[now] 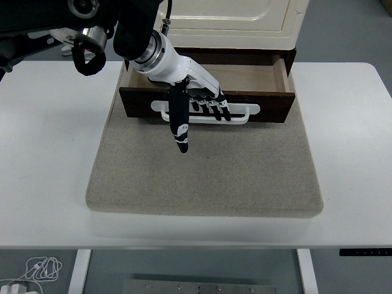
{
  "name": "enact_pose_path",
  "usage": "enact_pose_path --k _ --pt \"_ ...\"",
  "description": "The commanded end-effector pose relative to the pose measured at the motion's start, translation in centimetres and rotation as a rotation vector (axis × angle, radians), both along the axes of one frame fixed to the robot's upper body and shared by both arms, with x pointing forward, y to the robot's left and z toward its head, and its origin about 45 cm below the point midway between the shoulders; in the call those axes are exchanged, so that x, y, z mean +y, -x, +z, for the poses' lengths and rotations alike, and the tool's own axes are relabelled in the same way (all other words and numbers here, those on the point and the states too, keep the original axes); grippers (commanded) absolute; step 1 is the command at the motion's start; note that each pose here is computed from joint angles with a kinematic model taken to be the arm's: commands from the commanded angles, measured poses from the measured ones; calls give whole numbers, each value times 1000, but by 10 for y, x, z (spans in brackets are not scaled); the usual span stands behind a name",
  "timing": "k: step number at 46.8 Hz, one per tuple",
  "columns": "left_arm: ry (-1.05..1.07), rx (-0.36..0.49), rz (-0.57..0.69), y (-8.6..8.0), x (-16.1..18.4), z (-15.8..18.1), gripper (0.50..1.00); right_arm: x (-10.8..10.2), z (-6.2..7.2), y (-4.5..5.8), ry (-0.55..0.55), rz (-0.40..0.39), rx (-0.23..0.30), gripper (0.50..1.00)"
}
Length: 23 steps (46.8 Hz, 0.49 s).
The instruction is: Open the drawer under the combination cabinet
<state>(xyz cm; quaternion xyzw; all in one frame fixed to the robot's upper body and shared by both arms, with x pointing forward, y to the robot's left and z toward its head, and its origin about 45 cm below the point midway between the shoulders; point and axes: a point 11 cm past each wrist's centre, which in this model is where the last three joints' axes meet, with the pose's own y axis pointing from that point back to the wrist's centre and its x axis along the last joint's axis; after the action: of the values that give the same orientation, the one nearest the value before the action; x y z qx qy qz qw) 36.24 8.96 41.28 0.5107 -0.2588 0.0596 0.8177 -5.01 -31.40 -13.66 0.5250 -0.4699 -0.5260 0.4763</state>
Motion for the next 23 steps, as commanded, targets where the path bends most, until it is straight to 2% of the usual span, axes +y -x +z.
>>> enact_pose_path --k 1,16,23 --pt "3 0 -2 1 -1 2 1000 0 0 0 0 0 0 926" --pt "11 -9 -5 1 -1 9 1000 0 0 0 0 0 0 926" --pt "65 -36 -11 0 -5 27 1000 0 0 0 0 0 0 926"
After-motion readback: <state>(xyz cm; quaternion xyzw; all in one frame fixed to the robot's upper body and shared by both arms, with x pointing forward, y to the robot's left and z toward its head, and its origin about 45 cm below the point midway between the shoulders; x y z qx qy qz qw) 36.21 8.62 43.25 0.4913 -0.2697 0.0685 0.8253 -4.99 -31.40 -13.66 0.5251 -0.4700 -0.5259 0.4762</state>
